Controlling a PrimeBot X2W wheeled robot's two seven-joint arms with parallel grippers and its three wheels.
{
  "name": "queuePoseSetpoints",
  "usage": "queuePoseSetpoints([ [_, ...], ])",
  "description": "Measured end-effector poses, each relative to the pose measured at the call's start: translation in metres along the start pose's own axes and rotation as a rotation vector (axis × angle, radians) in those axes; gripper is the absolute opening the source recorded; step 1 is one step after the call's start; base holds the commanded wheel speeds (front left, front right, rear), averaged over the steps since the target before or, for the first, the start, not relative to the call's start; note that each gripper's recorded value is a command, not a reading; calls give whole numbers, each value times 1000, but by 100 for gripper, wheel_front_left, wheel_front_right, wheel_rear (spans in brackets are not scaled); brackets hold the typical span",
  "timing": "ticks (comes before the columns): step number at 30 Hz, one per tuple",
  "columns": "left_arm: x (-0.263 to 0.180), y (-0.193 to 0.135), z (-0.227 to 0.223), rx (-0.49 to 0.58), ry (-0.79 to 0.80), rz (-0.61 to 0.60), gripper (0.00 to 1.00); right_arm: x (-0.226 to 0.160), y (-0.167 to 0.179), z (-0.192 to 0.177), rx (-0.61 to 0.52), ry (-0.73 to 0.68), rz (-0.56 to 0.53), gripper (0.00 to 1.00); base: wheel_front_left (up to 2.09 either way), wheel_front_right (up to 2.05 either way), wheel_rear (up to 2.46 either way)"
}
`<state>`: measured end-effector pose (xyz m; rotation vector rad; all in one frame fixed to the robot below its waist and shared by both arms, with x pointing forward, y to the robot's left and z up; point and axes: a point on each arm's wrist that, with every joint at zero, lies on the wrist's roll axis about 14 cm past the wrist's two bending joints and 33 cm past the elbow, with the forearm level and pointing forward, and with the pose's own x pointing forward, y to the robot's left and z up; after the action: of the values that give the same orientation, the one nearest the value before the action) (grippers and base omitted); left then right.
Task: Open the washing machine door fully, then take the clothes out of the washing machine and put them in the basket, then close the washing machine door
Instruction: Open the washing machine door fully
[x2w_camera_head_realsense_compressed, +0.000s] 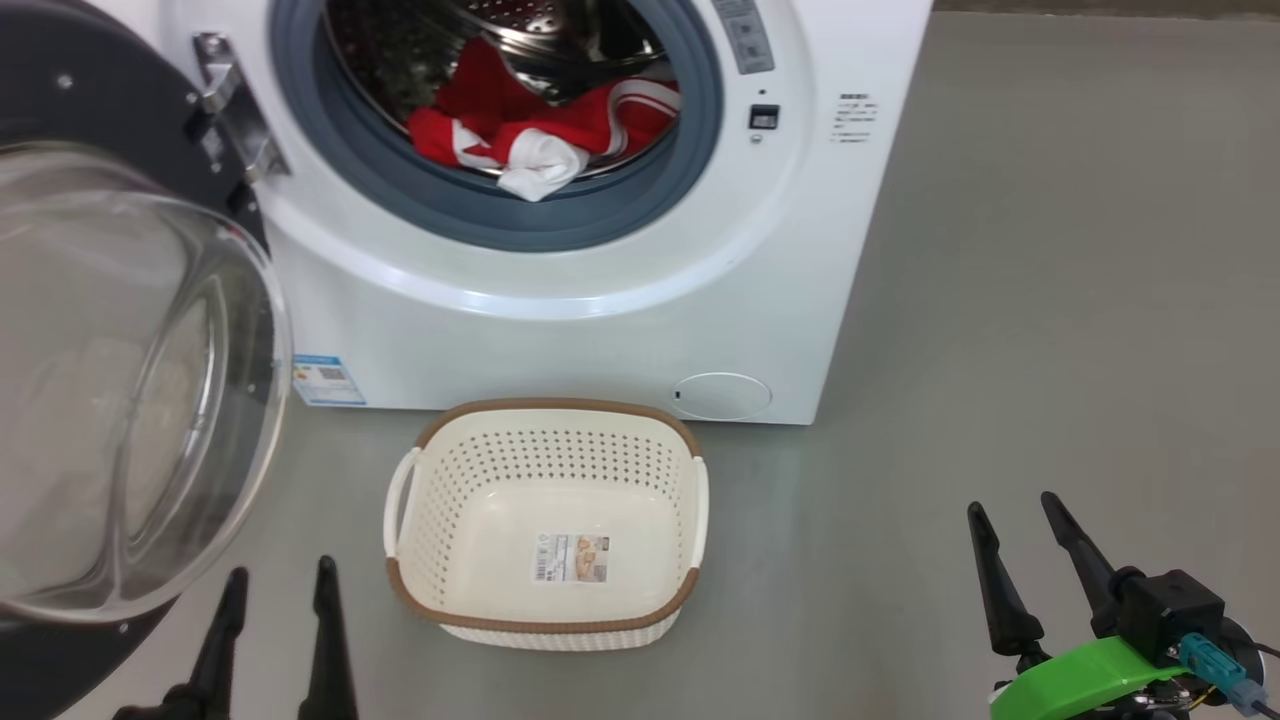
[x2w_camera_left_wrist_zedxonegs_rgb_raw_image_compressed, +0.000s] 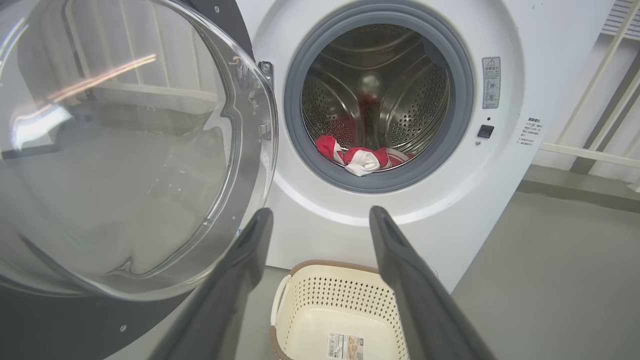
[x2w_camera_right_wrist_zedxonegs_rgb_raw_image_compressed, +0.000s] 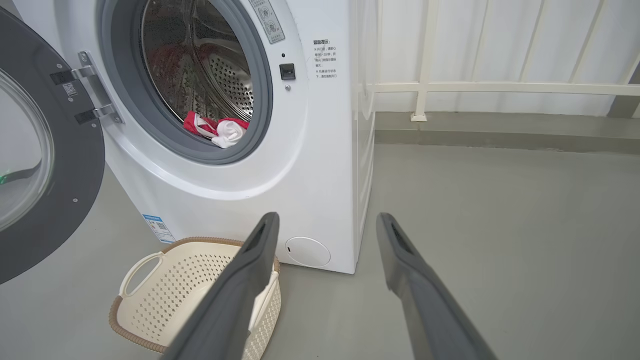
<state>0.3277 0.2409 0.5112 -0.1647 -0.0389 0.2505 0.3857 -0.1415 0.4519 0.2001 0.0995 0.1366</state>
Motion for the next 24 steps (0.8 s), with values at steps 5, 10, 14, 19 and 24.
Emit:
queuePoseSetpoints([
  [5,10,-21,-2,-2,12,-76,100,-6,-6,2,17,-10,-21,100,0,0,0],
  [10,13,-40,-7,-5,37,-137,100,-13,-13,4,17,-17,-44,100,0,0,0],
  [14,14,-49,-9,-7,49,-164,100,-19,-17,5,17,-20,-60,100,0,0,0],
  [19,9,-53,-10,-9,54,-181,100,-28,-20,5,16,-25,-71,100,0,0,0],
  [24,4,-57,-9,-2,54,-199,100,-34,-20,8,16,-34,-74,100,0,0,0],
])
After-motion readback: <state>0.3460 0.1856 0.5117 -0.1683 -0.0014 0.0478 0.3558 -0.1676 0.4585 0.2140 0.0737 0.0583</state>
